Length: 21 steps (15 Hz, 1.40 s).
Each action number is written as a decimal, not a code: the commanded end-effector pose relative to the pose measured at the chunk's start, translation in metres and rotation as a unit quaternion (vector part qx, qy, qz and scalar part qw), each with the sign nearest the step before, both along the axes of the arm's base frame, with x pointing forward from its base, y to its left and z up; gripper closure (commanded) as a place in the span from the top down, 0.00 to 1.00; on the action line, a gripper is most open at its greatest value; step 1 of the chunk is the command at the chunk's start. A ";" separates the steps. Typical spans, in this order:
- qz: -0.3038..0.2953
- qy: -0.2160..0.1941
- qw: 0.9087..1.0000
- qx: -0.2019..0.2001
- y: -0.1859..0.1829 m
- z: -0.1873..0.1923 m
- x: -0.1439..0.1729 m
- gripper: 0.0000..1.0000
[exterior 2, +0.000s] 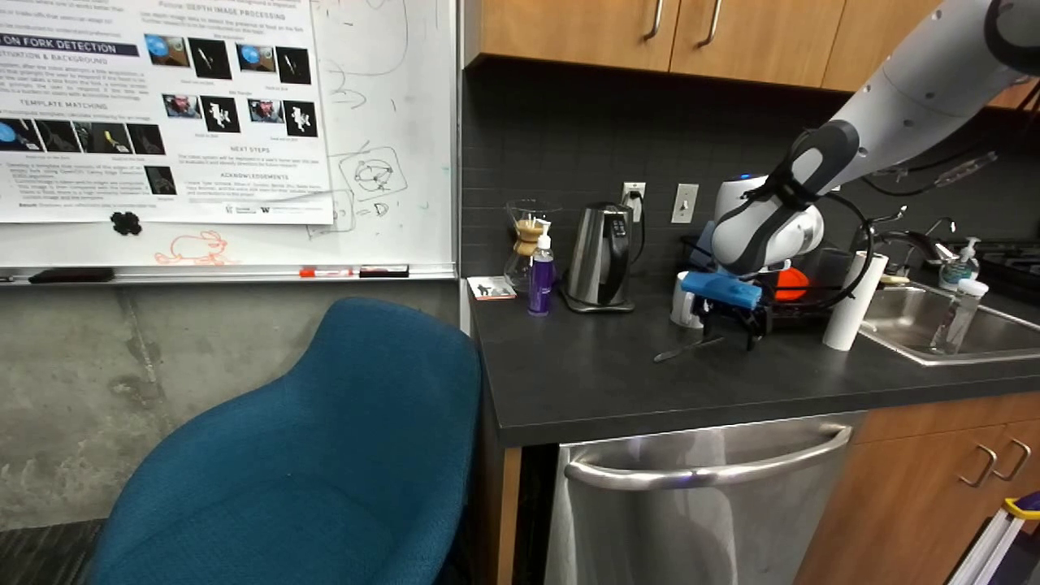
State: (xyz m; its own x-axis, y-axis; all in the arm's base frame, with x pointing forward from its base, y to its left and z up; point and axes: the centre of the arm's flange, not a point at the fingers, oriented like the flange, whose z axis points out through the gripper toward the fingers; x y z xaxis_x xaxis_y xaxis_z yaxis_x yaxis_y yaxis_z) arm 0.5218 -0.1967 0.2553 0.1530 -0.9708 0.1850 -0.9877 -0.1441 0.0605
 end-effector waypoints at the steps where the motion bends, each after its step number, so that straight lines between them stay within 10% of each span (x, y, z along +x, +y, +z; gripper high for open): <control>1: -0.002 0.012 1.000 -0.006 0.001 -0.001 0.005 0.98; 13: 0.002 0.004 1.000 -0.008 0.000 0.007 0.011 0.04; 21: 0.039 -0.027 0.999 -0.002 0.005 0.022 -0.006 0.05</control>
